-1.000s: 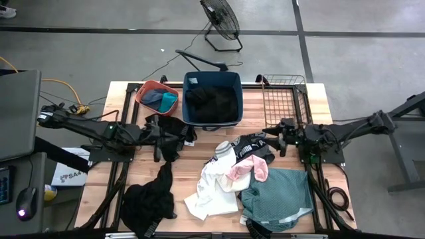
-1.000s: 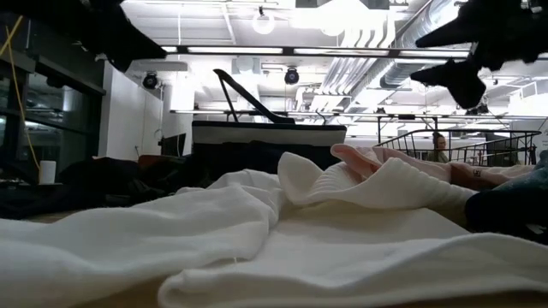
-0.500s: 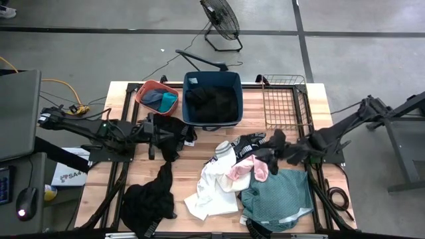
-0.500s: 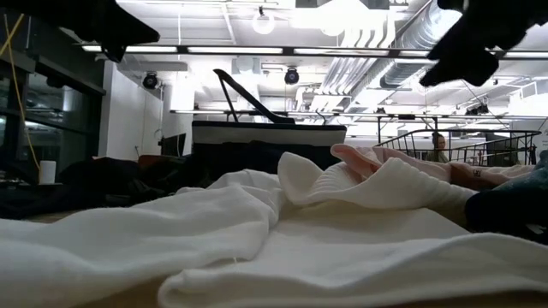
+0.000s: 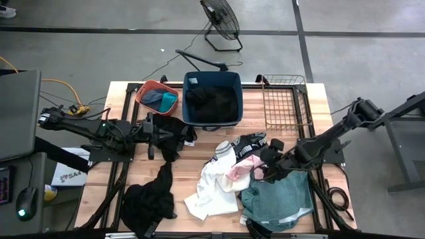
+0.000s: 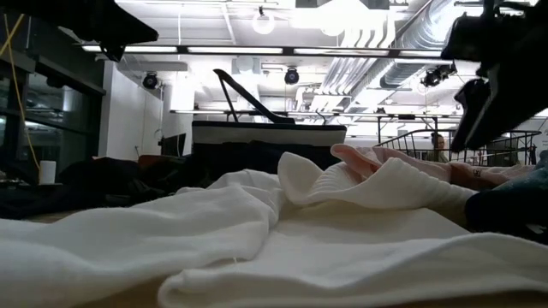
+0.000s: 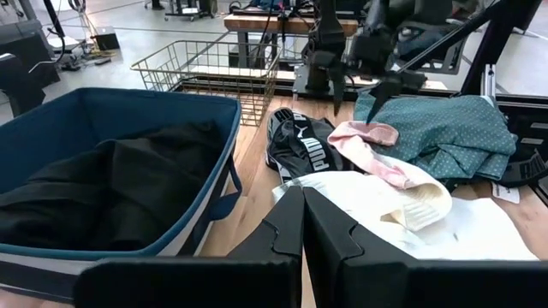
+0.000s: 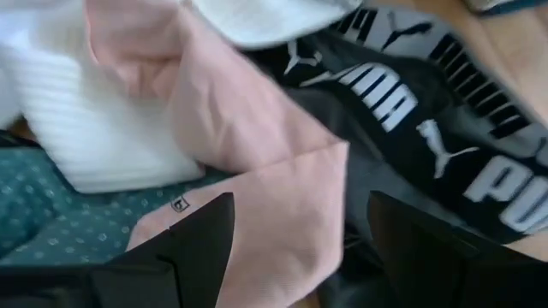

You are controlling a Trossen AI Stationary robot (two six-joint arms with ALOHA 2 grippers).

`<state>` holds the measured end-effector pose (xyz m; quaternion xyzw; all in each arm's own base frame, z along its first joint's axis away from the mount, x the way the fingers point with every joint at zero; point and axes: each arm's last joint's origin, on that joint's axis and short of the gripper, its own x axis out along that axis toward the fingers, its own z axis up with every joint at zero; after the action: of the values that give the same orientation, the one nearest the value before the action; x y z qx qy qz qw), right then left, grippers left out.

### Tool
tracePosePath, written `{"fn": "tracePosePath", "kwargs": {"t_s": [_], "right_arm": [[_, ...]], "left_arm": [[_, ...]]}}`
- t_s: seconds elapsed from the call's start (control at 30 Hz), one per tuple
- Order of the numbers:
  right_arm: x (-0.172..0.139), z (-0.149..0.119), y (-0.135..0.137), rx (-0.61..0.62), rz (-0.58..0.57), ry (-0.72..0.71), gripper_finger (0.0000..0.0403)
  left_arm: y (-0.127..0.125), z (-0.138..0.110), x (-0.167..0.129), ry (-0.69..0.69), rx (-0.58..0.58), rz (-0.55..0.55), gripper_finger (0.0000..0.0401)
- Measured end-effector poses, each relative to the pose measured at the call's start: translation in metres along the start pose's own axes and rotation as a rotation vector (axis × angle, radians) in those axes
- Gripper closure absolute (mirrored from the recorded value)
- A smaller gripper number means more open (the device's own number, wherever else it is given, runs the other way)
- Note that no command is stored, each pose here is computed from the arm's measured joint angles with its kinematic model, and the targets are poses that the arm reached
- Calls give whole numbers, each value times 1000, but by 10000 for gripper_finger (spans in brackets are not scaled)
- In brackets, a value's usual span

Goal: Pick & Place Cloths
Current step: Put the light pink sock into the orange bin

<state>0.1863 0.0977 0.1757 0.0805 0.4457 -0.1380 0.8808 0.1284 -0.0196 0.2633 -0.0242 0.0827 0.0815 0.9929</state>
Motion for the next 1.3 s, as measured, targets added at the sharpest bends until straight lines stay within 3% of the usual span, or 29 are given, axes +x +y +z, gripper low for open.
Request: {"fn": "tracePosePath", "kwargs": {"t_s": [0.47, 0.67, 0.93, 1.3], "right_arm": [[31, -5, 12, -15, -35, 37, 153], [40, -1, 8, -5, -47, 48, 221], [44, 3, 3, 11, 3, 100, 380], [26, 30, 12, -2, 52, -9, 396]], "left_arm": [[0, -2, 0, 20, 5, 2, 401], [0, -2, 0, 20, 1, 2, 401], [0, -2, 0, 20, 0, 2, 401], [0, -2, 0, 20, 0, 3, 401]]}}
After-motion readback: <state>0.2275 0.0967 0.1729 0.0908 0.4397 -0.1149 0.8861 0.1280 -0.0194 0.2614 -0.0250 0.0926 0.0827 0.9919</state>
